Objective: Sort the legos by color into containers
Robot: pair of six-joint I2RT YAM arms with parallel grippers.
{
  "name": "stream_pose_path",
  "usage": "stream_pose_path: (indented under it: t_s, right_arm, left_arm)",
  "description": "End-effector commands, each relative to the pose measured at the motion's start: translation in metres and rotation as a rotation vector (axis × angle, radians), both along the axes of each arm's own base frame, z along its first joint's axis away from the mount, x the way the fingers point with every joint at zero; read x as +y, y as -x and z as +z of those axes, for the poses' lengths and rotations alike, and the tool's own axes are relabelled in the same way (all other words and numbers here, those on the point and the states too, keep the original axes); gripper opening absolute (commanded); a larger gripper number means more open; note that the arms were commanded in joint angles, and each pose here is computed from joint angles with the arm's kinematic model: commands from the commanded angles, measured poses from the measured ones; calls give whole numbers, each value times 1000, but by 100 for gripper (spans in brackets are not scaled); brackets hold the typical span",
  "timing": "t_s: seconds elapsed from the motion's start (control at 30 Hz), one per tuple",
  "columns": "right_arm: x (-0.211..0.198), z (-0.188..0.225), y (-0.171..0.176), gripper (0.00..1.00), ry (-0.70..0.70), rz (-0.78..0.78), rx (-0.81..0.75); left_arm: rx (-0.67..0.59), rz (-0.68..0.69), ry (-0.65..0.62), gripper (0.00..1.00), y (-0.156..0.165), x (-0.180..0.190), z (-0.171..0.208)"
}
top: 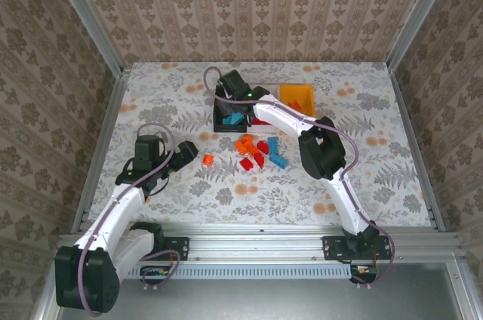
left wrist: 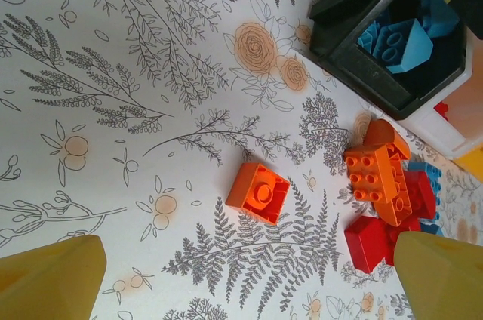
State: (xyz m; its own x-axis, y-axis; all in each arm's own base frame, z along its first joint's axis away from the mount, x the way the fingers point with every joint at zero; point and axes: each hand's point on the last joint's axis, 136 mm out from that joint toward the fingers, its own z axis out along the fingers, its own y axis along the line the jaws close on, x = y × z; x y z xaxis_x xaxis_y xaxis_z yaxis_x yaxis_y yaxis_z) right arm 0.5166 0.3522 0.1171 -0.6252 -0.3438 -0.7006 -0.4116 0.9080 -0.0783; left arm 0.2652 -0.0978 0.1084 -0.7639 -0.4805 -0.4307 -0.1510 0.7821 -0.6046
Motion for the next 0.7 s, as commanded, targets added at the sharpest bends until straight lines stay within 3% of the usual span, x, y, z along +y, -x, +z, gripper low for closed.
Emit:
stream_pose_path:
  t_s: [0.0, 0.17, 0.27, 0.4, 0.6, 0.67]
  right_arm:
    - [11, 33, 18, 65, -20, 49, -26]
    - [6, 87, 57, 66, -51, 63, -153]
    - [-18, 93, 91, 64, -53, 50, -178]
    - [-67, 57, 137, 62, 7, 31, -103]
    - [-122, -16, 201, 62, 87, 12, 72]
    - [-134, -33, 211, 68, 97, -10, 115]
  left_arm:
    - [4, -5, 24, 100, 0, -2, 0]
    - [3, -5, 47, 100, 0, -5, 0]
    - [-9, -34, 72, 100, -1, -13, 0]
    - [-39, -139, 89, 100, -1, -43, 2]
    - [-75, -383, 91, 100, 2, -119, 7]
    - [-88, -403, 93, 100, -2, -134, 10]
